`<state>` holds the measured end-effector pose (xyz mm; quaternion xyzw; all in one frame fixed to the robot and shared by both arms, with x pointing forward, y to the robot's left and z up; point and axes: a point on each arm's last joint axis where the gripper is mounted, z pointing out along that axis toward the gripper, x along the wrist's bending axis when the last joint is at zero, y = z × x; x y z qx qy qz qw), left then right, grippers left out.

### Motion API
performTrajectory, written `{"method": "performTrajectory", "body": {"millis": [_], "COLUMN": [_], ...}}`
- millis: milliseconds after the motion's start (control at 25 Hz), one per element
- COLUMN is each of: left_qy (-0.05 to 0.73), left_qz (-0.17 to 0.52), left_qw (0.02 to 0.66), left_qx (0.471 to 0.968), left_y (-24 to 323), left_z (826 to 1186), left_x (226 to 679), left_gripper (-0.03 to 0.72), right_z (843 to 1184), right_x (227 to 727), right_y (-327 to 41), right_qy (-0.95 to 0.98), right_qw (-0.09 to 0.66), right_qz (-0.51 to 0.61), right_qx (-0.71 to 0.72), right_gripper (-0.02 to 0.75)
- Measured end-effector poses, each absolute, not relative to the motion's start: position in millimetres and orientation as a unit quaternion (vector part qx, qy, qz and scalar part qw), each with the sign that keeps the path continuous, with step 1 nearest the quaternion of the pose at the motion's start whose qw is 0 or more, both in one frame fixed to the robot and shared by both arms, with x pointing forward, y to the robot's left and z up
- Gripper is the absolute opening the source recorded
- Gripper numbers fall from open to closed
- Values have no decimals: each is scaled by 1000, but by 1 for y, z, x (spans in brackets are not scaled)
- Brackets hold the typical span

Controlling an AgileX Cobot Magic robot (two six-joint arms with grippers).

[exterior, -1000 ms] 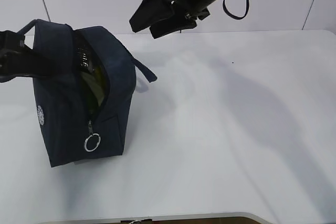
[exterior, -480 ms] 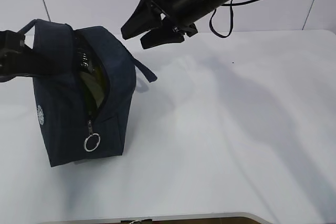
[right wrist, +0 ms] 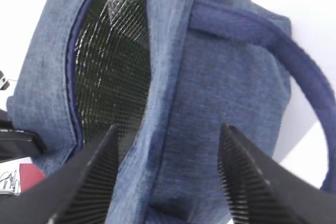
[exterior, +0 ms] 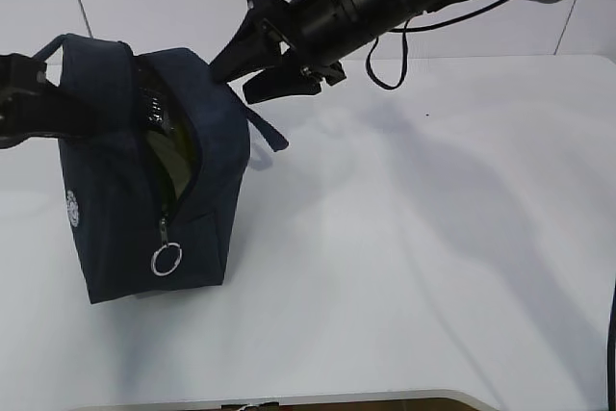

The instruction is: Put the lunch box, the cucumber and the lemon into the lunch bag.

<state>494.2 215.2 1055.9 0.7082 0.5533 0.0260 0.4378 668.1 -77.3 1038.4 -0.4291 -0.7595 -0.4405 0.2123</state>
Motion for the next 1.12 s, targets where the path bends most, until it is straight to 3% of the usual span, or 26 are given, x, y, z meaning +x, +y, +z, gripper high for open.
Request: {"method": "performTrajectory", "body": {"millis": [600, 920, 1120], "left_qy": [555, 555, 555], "left_qz": [31, 31, 32], "left_qw": [439, 439, 439], "left_qx": [706, 706, 706], "left_y": [216, 216, 216], "left_z": [1056, 1056, 1056], "left_x": [495, 495, 495], "left_gripper": [-9, -9, -9], "right_z": [1036, 1035, 1035], "right_x": [668, 668, 669], "right_y": [-65, -64, -64], "right_qy": [-759, -759, -760], "right_qw": [193, 192, 187], "right_qz": [-452, -452, -454], "right_qx": [-427, -428, -426], "right_gripper": [472, 314, 170]}}
